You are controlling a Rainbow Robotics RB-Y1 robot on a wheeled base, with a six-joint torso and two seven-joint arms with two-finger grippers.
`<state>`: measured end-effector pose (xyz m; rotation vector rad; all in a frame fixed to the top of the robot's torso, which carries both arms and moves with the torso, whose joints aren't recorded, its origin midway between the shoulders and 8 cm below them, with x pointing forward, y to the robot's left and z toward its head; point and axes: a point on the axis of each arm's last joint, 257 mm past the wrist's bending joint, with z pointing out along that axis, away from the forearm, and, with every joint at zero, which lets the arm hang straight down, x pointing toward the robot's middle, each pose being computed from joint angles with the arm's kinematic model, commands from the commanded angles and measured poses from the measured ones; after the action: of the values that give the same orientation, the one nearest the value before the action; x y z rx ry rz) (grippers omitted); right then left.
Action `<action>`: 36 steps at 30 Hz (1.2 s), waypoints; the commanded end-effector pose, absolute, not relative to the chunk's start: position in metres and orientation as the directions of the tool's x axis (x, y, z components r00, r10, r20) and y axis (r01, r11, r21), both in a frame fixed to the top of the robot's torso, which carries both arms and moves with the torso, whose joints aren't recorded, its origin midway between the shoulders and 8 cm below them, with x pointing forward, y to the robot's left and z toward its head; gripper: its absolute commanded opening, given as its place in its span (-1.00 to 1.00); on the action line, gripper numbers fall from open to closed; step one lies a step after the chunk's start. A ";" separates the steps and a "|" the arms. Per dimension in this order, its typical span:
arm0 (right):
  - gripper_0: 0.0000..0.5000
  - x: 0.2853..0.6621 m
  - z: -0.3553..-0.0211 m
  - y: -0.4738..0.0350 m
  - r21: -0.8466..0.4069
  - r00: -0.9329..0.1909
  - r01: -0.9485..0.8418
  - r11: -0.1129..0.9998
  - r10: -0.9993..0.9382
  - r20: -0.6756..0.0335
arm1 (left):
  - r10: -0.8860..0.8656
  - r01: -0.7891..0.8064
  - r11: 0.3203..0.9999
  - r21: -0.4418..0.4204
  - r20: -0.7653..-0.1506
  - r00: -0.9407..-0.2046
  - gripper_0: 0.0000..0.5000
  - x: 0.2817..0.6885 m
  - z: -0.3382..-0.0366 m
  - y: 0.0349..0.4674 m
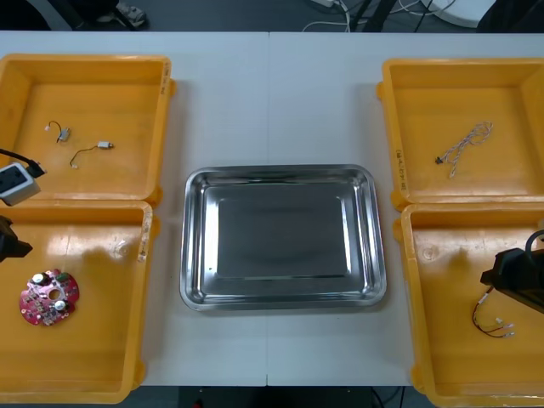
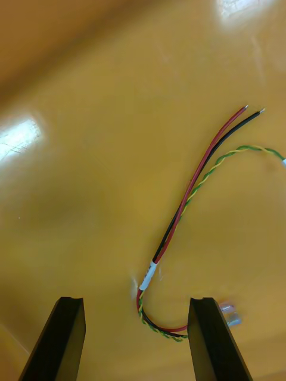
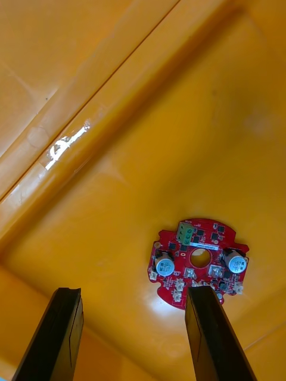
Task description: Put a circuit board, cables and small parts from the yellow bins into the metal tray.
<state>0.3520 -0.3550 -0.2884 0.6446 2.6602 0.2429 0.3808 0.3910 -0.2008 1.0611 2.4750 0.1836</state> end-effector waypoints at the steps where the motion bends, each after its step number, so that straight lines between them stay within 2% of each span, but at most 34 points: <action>1: 1.00 0.352 -0.284 -0.360 0.289 -0.767 0.469 0.834 0.547 -0.335 | 0.831 0.761 0.556 0.334 -0.258 -0.493 1.00 0.374 -0.213 0.393; 8: 1.00 0.348 -0.299 -0.364 0.289 -0.755 0.512 0.809 0.584 -0.298 | 0.849 0.782 0.528 0.332 -0.238 -0.472 1.00 0.371 -0.230 0.388; 17: 1.00 0.347 -0.310 -0.361 0.281 -0.757 0.521 0.806 0.588 -0.285 | 0.864 0.794 0.503 0.342 -0.202 -0.461 1.00 0.366 -0.248 0.391; 27: 1.00 0.351 -0.327 -0.356 0.278 -0.753 0.530 0.801 0.596 -0.280 | 0.859 0.788 0.512 0.341 -0.203 -0.470 1.00 0.370 -0.272 0.398; 36: 1.00 0.349 -0.338 -0.350 0.279 -0.748 0.545 0.791 0.609 -0.264 | 0.869 0.799 0.494 0.343 -0.178 -0.461 1.00 0.366 -0.285 0.399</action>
<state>0.3547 -0.3573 -0.3270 0.8244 2.6412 0.2439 0.3732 0.3816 -0.2808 1.1678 2.4874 0.2005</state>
